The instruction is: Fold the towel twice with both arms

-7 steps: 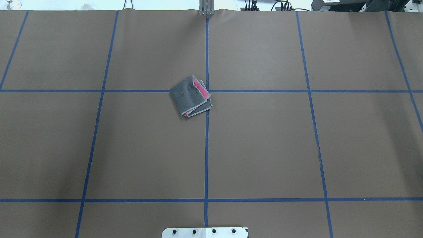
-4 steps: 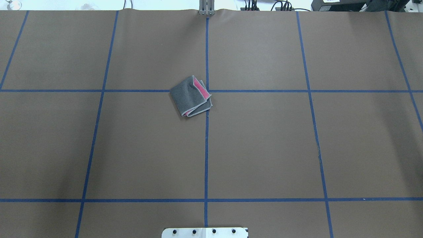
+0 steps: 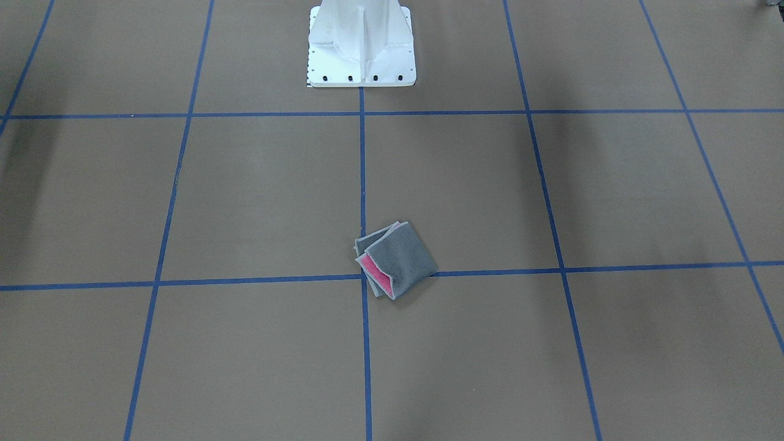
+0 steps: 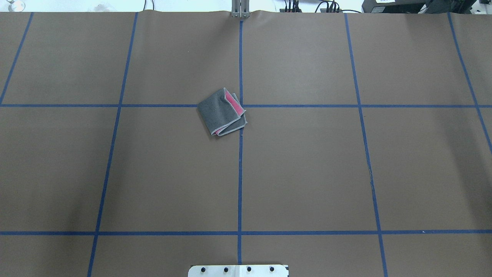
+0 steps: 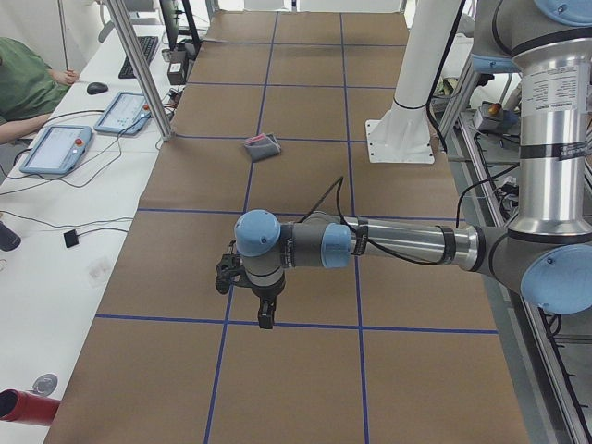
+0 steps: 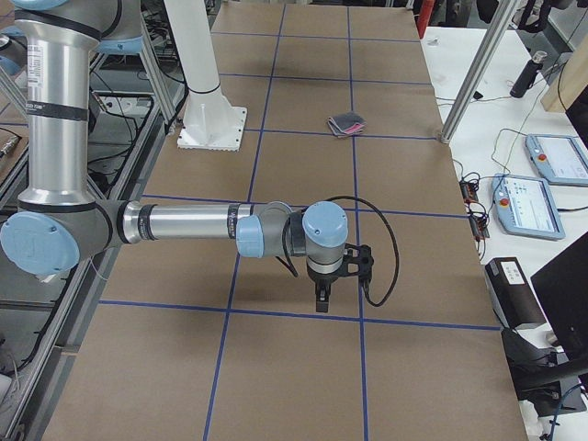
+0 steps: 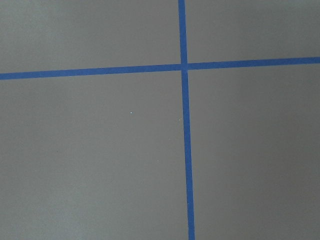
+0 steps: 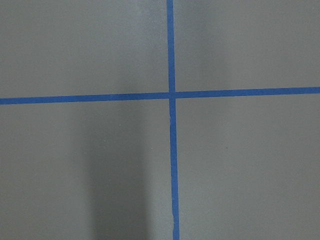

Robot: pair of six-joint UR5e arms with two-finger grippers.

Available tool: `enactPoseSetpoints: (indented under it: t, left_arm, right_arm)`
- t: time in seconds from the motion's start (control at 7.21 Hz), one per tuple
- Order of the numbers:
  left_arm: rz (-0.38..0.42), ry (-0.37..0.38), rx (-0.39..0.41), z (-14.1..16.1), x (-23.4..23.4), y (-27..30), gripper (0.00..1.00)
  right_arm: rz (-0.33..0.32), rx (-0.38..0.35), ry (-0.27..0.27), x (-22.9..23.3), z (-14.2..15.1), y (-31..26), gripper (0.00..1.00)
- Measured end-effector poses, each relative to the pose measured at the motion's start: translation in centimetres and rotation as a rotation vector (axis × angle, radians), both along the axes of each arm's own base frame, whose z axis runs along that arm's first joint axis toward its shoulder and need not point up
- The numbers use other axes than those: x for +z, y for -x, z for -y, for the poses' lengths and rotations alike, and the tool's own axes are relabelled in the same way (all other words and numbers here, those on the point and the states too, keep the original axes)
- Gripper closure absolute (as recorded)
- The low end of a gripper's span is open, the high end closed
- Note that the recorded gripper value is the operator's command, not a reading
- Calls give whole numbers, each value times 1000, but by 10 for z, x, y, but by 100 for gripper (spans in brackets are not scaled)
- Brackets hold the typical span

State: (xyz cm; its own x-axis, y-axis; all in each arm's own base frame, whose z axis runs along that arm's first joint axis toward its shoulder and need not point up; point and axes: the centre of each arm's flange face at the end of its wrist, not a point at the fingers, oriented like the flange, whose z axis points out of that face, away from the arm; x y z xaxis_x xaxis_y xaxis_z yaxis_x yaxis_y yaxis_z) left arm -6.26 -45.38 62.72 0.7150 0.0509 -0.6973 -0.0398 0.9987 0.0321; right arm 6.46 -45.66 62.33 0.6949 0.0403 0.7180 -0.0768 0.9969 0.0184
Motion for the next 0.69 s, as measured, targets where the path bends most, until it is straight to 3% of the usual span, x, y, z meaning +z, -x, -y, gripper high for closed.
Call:
enactPoseSetpoints:
  t: [0.69]
  left_arm:
    - [-1, -1, 0, 3, 0, 0, 0]
  right_arm:
    - [0, 0, -2, -1, -2, 0, 0]
